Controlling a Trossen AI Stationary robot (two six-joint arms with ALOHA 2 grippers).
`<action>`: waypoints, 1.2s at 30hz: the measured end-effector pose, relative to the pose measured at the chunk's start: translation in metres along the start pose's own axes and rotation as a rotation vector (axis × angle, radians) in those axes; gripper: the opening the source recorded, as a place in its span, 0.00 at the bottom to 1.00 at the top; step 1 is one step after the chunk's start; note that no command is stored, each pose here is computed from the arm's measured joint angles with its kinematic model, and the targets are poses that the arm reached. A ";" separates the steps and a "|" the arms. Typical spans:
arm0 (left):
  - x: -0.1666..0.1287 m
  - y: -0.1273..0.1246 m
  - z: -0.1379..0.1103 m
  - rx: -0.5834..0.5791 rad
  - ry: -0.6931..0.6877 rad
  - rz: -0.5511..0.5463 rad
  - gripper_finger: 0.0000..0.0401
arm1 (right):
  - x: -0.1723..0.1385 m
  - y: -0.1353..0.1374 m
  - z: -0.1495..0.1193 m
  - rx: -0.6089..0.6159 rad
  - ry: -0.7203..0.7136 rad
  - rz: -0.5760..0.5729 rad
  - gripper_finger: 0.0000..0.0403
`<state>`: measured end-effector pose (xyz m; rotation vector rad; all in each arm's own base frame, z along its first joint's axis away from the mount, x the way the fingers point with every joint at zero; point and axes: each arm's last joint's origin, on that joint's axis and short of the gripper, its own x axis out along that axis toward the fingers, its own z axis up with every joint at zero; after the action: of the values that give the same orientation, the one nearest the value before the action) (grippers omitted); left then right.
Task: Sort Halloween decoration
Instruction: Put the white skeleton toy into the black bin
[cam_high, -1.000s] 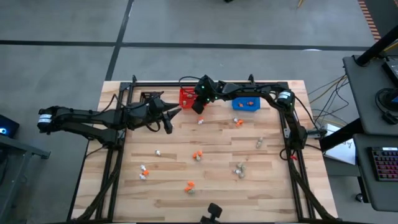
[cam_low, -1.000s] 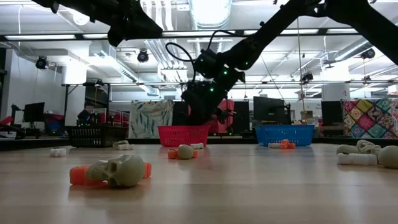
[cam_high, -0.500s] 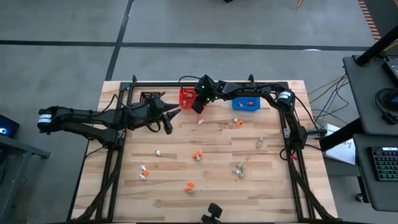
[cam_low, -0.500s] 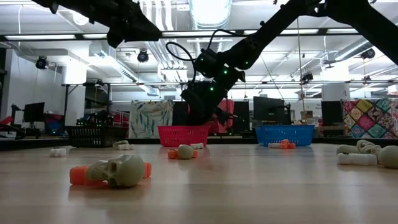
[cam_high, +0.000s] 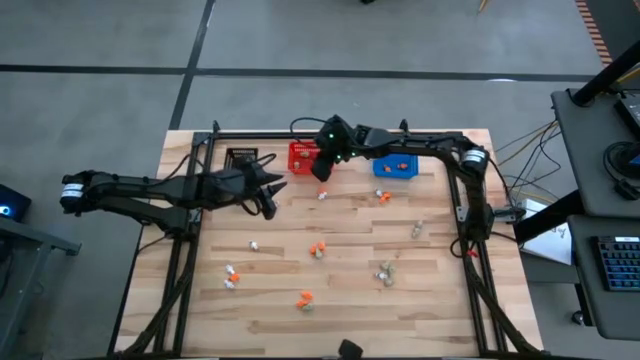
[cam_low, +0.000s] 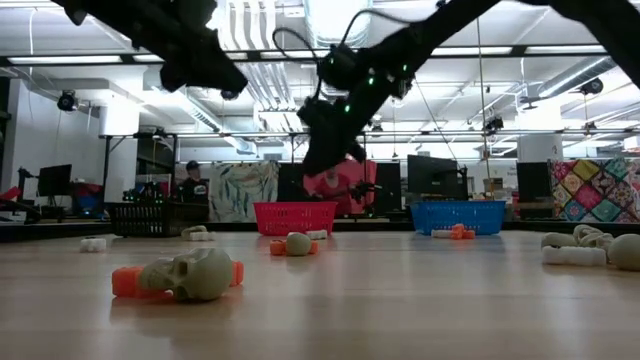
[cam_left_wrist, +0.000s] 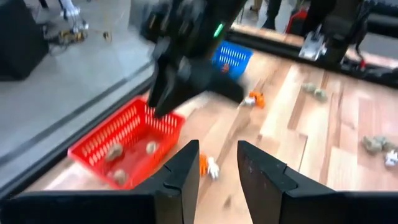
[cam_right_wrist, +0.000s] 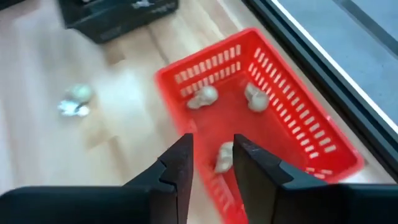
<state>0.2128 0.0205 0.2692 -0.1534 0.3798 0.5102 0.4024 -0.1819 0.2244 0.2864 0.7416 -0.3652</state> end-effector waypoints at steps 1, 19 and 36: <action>0.000 0.000 -0.002 -0.006 0.015 0.004 0.23 | -0.006 0.004 0.001 -0.006 0.005 0.005 0.24; 0.029 -0.006 -0.040 -0.076 0.330 0.039 0.23 | -0.102 0.087 -0.027 -0.167 0.287 0.110 0.18; 0.037 -0.019 -0.079 -0.258 0.832 -0.136 0.23 | -0.101 0.107 -0.072 -0.150 0.383 0.130 0.18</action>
<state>0.2272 0.0025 0.1827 -0.6454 1.1071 0.3388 0.3356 -0.0358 0.2582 0.2640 1.1146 -0.1292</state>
